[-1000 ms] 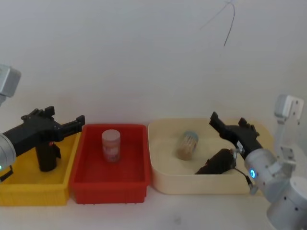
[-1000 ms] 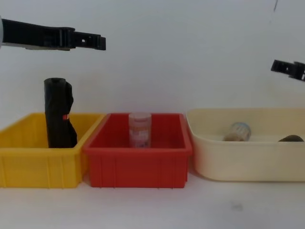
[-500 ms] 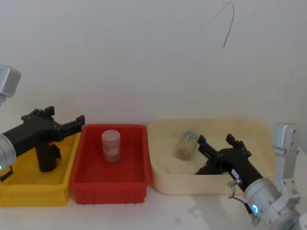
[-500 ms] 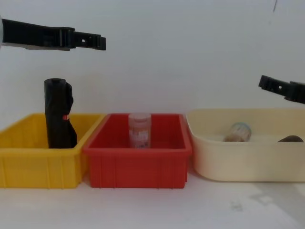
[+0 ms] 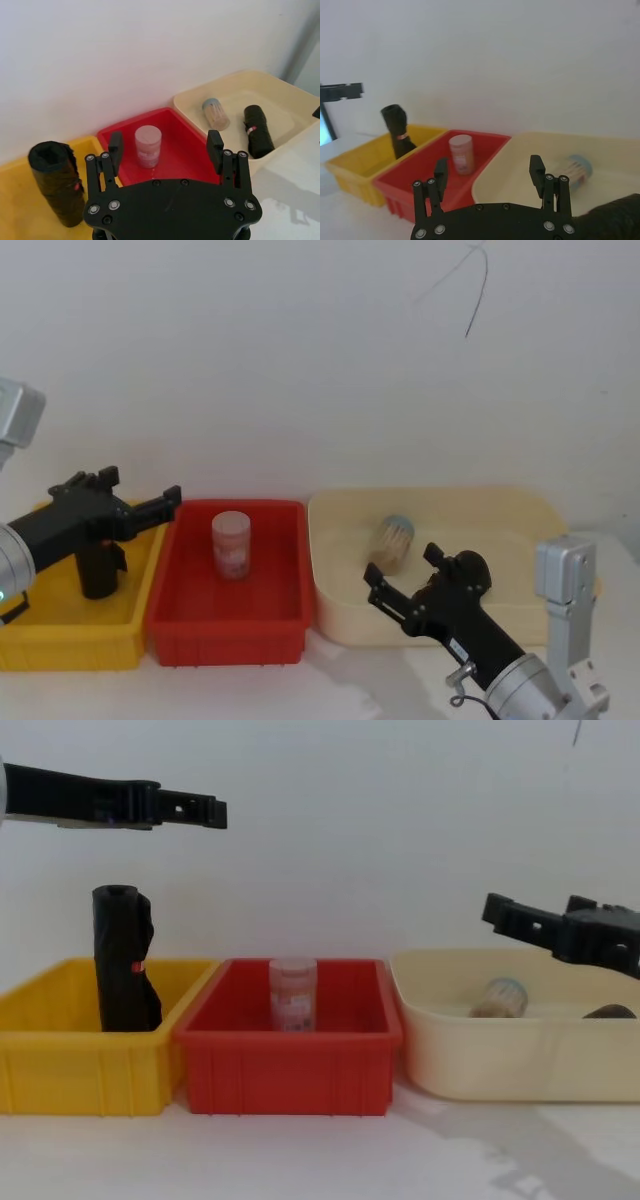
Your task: Pick up the garbage bag with the one hand and transfer it to the other hand.
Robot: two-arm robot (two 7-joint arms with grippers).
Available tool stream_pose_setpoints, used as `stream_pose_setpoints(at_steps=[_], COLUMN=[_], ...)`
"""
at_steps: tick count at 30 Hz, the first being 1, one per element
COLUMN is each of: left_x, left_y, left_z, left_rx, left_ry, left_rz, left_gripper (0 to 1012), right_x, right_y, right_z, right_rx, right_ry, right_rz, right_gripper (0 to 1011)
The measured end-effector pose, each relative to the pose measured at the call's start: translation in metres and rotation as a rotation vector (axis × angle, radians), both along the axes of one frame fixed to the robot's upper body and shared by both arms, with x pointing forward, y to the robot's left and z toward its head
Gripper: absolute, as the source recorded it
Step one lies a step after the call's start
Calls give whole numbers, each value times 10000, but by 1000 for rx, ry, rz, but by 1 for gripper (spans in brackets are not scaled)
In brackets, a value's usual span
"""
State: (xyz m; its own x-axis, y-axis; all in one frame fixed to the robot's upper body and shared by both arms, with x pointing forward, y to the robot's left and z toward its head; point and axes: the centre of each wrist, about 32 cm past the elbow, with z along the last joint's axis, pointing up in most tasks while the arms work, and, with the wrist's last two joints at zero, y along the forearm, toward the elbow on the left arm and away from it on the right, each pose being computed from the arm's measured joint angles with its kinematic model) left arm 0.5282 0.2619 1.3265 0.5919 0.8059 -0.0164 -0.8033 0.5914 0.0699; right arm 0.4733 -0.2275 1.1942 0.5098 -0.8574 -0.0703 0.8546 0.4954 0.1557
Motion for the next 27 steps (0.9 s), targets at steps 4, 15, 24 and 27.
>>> stream_pose_setpoints(at_steps=[4,15,24,27], left_x=[-16,-43,-54,-56], left_y=[6,17,21,21], left_z=[-25,-84,-108,-111], left_rx=[-10,-25,-31,-32], left_ry=[6,35,48,50], left_rz=[-30,-131,-170,-176], left_gripper=[1000,1000,1000,1000], right_x=[-51,-132,-159,-163], right_y=[63,209,265,274], right_z=[-3,21,36,38], right_rx=[-10,-20,-22,-22], right_ry=[-9,-21,-22,-23], right_rz=[24,57,65,67], right_gripper=[1000,1000,1000,1000])
